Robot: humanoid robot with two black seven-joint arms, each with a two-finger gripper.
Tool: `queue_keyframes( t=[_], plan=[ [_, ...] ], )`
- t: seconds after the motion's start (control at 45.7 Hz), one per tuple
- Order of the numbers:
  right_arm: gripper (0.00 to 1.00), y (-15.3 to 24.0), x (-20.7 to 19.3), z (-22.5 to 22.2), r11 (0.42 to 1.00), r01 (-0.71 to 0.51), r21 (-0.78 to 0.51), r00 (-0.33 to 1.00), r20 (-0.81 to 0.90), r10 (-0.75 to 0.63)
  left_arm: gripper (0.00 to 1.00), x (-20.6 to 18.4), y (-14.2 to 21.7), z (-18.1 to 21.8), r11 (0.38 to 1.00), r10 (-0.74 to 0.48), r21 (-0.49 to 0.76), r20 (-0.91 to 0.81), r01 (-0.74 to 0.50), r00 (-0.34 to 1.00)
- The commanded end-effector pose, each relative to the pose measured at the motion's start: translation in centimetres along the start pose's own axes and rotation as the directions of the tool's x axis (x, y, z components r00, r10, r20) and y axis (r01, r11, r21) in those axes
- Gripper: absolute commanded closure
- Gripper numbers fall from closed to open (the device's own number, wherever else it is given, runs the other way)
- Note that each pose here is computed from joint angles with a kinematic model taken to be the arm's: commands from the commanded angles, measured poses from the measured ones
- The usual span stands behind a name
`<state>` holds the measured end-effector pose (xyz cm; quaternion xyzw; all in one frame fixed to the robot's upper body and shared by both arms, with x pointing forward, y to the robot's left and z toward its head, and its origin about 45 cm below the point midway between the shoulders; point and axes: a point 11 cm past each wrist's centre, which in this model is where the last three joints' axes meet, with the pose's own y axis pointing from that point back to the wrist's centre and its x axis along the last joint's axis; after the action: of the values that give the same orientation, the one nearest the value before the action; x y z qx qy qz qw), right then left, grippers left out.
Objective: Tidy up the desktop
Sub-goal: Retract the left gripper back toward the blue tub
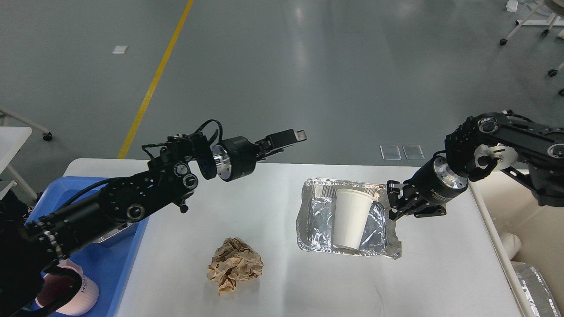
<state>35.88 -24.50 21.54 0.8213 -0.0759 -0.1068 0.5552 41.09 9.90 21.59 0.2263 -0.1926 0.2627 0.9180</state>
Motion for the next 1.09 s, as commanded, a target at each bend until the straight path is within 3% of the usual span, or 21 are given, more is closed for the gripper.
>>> queue_keyframes(
  t=[0.0,0.197,0.438,0.7,0.875,1.072],
  plan=[
    [1.0,-0.3,-0.1,-0.1,1.0,0.009,0.012,1.0,0.008,-0.009,0.12,2.4,5.2,-3.3,0.997,0.05,0.057,-0.025,-0.048,0.998],
    [1.0,0.0,-0.2,-0.6,0.998,0.023,0.065,0.999,0.042,-0.026,0.12,2.5,14.3,-9.2,0.979,0.106,0.184,-0.095,-0.087,0.99],
    [1.0,0.2,0.0,-1.2,0.994,0.026,0.104,0.998,0.061,-0.033,0.11,0.4,22.3,-14.1,0.957,0.151,0.276,-0.202,-0.092,0.968],
    [1.0,0.0,-0.1,-1.2,0.994,0.029,0.104,0.997,0.062,-0.036,0.11,-0.1,31.2,-17.9,0.877,0.196,0.475,-0.207,-0.076,0.958],
    [1.0,-0.1,-0.2,-1.4,0.994,0.033,0.104,0.998,0.055,-0.039,0.11,0.7,33.5,-18.1,0.851,0.218,0.518,-0.196,-0.088,0.956],
    [1.0,0.0,-0.2,-1.2,0.995,0.028,0.099,0.998,0.054,-0.034,0.11,0.6,33.1,-17.9,0.855,0.215,0.511,-0.192,-0.089,0.957]
  ],
)
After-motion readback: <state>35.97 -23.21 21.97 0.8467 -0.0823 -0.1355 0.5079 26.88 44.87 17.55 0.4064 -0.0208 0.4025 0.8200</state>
